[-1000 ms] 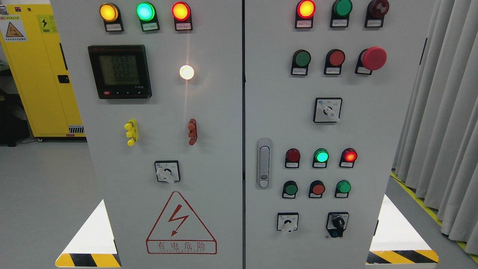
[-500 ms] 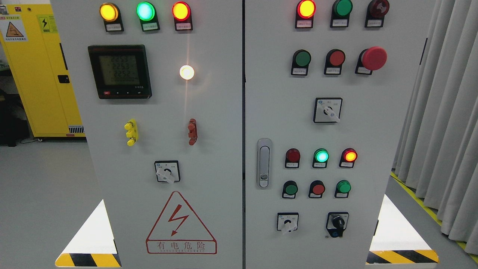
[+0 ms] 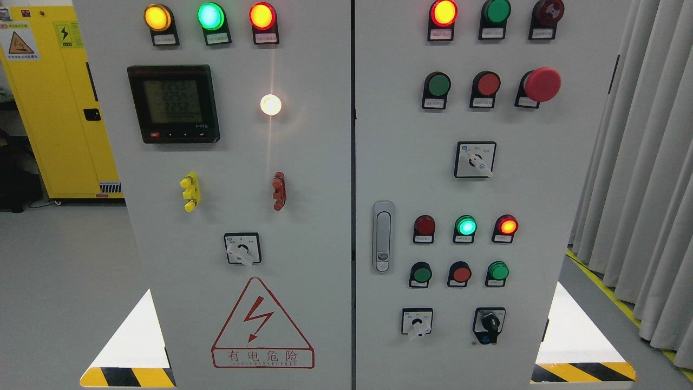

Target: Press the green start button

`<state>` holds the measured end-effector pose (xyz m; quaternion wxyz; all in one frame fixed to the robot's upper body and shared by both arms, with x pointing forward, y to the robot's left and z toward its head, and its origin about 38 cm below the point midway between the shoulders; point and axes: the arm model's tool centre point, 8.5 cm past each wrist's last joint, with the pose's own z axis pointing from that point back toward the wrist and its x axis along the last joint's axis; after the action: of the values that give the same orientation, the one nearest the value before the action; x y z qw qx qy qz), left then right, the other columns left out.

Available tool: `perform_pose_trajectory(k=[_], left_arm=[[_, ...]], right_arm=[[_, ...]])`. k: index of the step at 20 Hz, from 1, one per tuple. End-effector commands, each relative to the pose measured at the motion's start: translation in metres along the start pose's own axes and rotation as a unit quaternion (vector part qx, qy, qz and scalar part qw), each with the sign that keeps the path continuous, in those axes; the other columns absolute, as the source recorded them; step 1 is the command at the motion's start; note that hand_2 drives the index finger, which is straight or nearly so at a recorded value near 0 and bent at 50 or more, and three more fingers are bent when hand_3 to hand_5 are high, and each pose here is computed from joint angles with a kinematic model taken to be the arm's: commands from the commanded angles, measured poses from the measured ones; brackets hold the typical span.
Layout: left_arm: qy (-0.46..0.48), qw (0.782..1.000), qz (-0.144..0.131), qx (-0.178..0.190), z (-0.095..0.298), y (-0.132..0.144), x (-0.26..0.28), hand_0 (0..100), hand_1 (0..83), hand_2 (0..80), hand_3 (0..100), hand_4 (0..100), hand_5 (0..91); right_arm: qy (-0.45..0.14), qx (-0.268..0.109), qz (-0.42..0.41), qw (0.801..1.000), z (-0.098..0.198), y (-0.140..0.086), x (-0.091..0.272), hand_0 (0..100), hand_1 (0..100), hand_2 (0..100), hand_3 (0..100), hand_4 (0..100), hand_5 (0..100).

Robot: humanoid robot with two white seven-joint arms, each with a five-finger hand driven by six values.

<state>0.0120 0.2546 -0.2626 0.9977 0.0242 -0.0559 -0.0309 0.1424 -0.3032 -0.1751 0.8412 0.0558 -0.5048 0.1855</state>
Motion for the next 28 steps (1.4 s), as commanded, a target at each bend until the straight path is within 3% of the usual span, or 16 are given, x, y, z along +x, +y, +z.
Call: perform_pose_trajectory(k=[1, 3, 5, 7, 8, 9, 10, 11, 16, 19, 20, 24, 28], left_arm=[[-0.014, 0.999, 0.003, -0.028, -0.001, -0.036, 0.01, 12, 55.6, 0.0, 0, 0, 0.0], [-0.015, 0.999, 0.004, -0.035, 0.0, -0.044, 0.011, 12, 55.6, 0.0, 0, 0, 0.0], [-0.015, 0.999, 0.005, -0.039, 0.0, -0.05, 0.011, 12, 55.6, 0.0, 0, 0, 0.0], [-0.016, 0.999, 0.004, -0.041, 0.0, -0.052, 0.012, 12, 55.6, 0.0, 0, 0, 0.0], [-0.016, 0.999, 0.003, -0.041, 0.0, -0.052, 0.012, 12, 55.6, 0.0, 0, 0, 0.0], [-0.016, 0.999, 0.003, -0.041, 0.0, -0.052, 0.012, 12, 55.6, 0.0, 0, 0, 0.0], [-0.016, 0.999, 0.003, -0.041, 0.0, -0.052, 0.012, 12, 55.6, 0.0, 0, 0, 0.0], [-0.016, 0.999, 0.003, -0.041, 0.0, -0.052, 0.012, 12, 55.6, 0.0, 0, 0, 0.0], [-0.016, 0.999, 0.003, -0.041, 0.0, -0.052, 0.012, 12, 55.6, 0.0, 0, 0, 0.0], [-0.016, 0.999, 0.003, -0.041, 0.0, -0.052, 0.012, 12, 55.6, 0.0, 0, 0, 0.0], [-0.016, 0.999, 0.003, -0.041, 0.0, -0.052, 0.012, 12, 55.6, 0.0, 0, 0, 0.0], [-0.016, 0.999, 0.003, -0.041, 0.0, -0.052, 0.012, 12, 55.6, 0.0, 0, 0, 0.0], [-0.016, 0.999, 0.003, -0.041, 0.0, -0.052, 0.012, 12, 55.6, 0.0, 0, 0, 0.0]], right_arm=[[-0.212, 0.006, 0.134, 0.968, -0.013, -0.028, 0.128, 18, 51, 0, 12, 2, 0], [-0.247, 0.011, 0.162, 0.955, -0.011, -0.026, 0.152, 19, 54, 0, 18, 10, 0], [-0.269, 0.011, 0.189, 0.944, -0.009, -0.029, 0.171, 19, 55, 0, 19, 10, 0], [-0.293, 0.015, 0.214, 0.932, -0.009, -0.027, 0.191, 19, 57, 0, 30, 25, 0], [-0.301, 0.017, 0.228, 0.926, -0.009, -0.026, 0.199, 20, 58, 0, 31, 26, 1], [-0.308, 0.019, 0.242, 0.92, -0.01, -0.025, 0.207, 20, 59, 0, 38, 34, 10], [-0.311, 0.022, 0.253, 0.916, -0.01, -0.025, 0.212, 20, 59, 0, 38, 36, 11], [-0.314, 0.03, 0.263, 0.912, -0.011, -0.024, 0.216, 19, 61, 0, 51, 53, 36], [-0.353, 0.039, 0.313, 0.881, -0.019, -0.024, 0.258, 17, 65, 0, 68, 71, 59], [-0.371, 0.019, 0.371, 0.851, -0.026, -0.035, 0.293, 16, 67, 0, 74, 75, 67], [-0.372, 0.007, 0.392, 0.842, -0.025, -0.043, 0.303, 10, 68, 0, 76, 76, 72], [-0.368, -0.039, 0.472, 0.8, -0.024, -0.063, 0.337, 10, 69, 0, 79, 77, 83], [-0.378, -0.089, 0.527, 0.756, -0.023, -0.08, 0.379, 29, 71, 0, 76, 78, 87]])
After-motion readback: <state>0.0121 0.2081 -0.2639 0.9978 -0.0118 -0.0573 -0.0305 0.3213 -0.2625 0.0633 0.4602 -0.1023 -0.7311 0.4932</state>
